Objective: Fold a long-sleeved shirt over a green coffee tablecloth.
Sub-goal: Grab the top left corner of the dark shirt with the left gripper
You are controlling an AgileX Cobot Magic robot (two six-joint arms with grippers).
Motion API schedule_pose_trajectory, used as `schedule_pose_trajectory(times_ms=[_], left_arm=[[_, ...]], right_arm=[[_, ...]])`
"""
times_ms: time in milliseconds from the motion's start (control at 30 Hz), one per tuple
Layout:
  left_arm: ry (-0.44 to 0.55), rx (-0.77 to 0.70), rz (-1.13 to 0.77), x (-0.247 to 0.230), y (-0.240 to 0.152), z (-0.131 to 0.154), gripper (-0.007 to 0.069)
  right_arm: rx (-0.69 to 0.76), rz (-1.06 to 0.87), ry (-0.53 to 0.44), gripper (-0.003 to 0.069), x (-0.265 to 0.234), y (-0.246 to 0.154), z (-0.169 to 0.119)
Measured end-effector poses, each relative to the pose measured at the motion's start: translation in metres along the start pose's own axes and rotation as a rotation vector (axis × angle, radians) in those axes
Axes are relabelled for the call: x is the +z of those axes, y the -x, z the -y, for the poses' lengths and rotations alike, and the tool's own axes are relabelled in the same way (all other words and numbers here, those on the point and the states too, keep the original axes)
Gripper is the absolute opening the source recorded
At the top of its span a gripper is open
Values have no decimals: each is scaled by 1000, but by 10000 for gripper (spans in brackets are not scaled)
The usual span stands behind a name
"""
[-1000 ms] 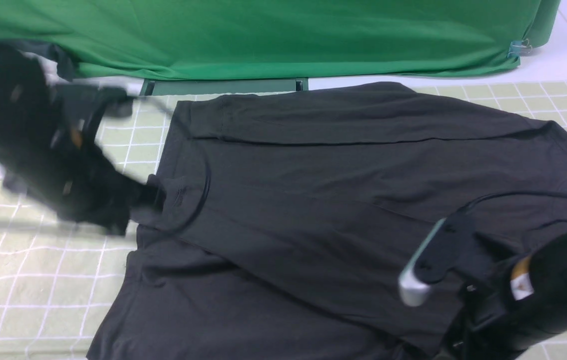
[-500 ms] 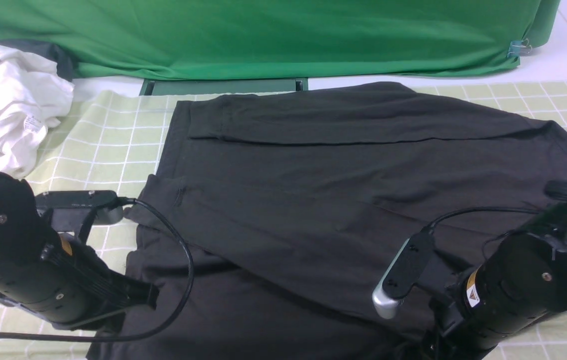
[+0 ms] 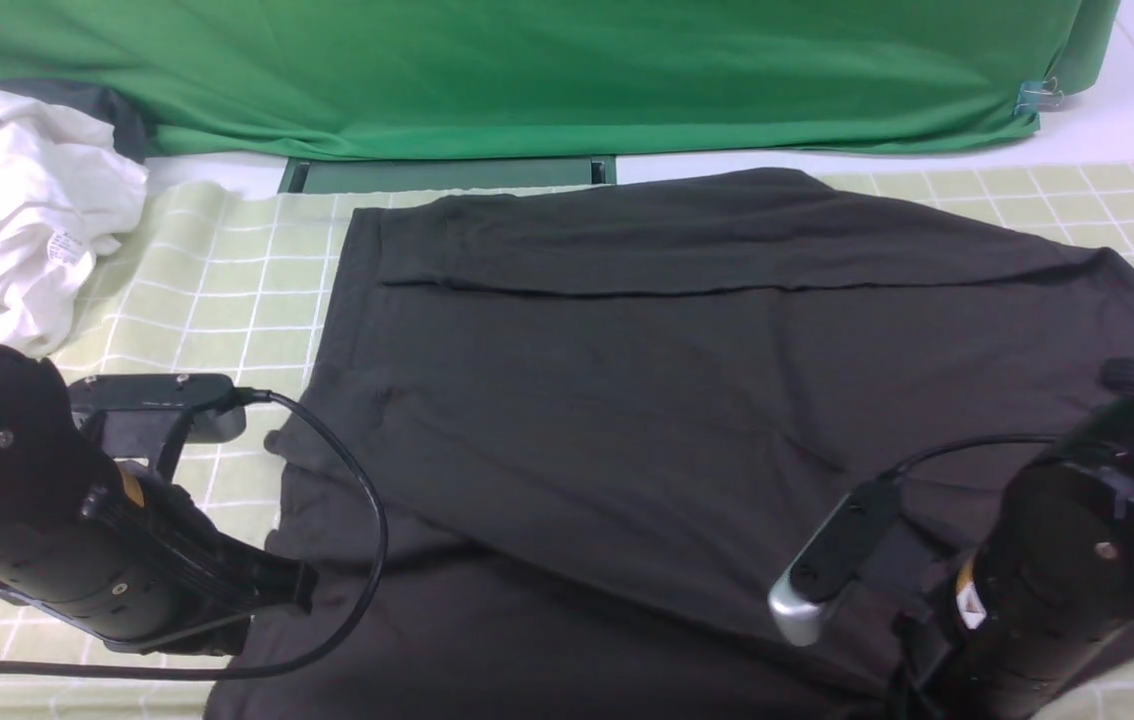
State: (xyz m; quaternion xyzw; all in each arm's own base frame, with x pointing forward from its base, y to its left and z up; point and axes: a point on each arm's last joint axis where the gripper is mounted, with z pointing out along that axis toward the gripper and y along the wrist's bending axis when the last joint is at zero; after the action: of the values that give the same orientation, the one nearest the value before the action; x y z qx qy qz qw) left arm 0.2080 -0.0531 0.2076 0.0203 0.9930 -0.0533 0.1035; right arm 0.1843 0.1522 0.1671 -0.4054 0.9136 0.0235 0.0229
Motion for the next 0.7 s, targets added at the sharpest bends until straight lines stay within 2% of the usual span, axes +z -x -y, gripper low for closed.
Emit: schedule_pose_trajectory(times_ms=[267, 400, 533, 700], left_arm=[[-2, -9, -65, 0, -6, 0, 15], [-28, -34, -77, 0, -7, 3, 42], [-76, -42, -106, 4, -14, 6, 140], [-74, -27, -111, 16, -25, 3, 333]], right_arm=[[86, -41, 9, 39, -25, -17, -4], [98, -33, 8, 40, -28, -19, -4], [99, -33, 8, 56, -28, -19, -4], [119, -29, 8, 99, -27, -19, -4]])
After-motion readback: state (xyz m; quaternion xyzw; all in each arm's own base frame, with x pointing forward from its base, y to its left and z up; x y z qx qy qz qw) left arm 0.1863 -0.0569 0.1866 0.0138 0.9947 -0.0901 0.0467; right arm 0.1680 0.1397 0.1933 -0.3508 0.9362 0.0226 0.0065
